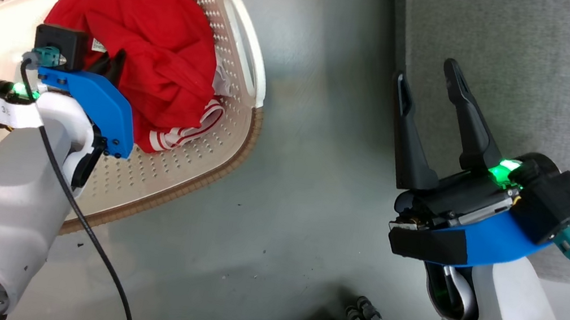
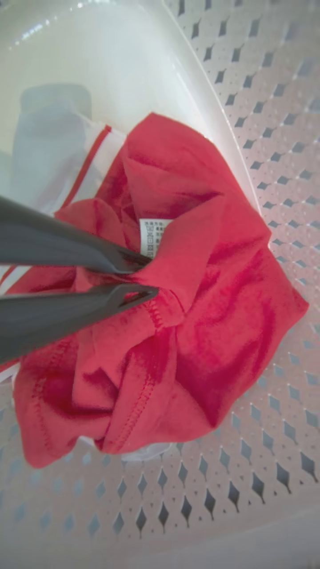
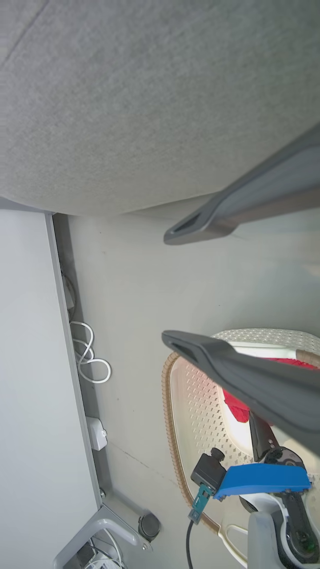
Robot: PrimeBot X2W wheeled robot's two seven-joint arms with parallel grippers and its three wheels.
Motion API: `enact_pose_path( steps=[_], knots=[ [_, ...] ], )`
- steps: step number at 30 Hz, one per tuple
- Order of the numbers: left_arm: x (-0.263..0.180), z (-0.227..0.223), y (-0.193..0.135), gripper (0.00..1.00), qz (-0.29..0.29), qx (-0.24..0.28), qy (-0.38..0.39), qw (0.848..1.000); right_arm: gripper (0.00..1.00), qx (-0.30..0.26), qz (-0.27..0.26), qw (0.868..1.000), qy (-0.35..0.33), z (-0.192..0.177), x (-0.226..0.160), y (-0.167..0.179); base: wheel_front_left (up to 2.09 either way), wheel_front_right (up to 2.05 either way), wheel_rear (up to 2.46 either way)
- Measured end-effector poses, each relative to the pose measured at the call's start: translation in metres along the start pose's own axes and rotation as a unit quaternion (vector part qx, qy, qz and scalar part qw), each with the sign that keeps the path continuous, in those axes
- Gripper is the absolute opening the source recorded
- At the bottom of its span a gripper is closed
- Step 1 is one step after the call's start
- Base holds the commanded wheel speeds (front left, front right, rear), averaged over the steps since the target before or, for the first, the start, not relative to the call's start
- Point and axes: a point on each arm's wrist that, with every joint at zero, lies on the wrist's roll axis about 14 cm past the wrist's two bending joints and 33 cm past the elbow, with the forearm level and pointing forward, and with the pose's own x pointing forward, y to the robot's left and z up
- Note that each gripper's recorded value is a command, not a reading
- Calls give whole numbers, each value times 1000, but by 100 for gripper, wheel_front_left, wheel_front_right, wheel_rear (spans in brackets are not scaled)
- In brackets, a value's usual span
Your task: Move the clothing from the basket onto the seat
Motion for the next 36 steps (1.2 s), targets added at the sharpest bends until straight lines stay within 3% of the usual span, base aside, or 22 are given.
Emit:
enact_pose_path(
  steps=[6, 11, 21, 26, 36],
  knots=[
    [-8, 21, -4, 0, 1, 1, -37, 999, 100, -3, 11, 1000, -25, 24, 3, 5, 0, 0, 0],
    [-28, 30, -41, 0, -29, 13, -58, 998, 100, -10, 4, 999, -46, 48, -7, 2, 0, 0, 0],
    [-115, 72, -94, 0, -48, 49, -146, 987, 100, -11, 15, 995, -96, 98, -48, 21, 0, 0, 0],
    [-159, 99, -119, 0, -59, 79, -201, 975, 100, -13, 20, 992, -122, 120, -70, 30, 0, 0, 0],
    [-251, 148, -167, 0, -70, 154, -324, 931, 100, -5, 55, 986, -156, 150, -109, 62, 0, 0, 0]
  ],
)
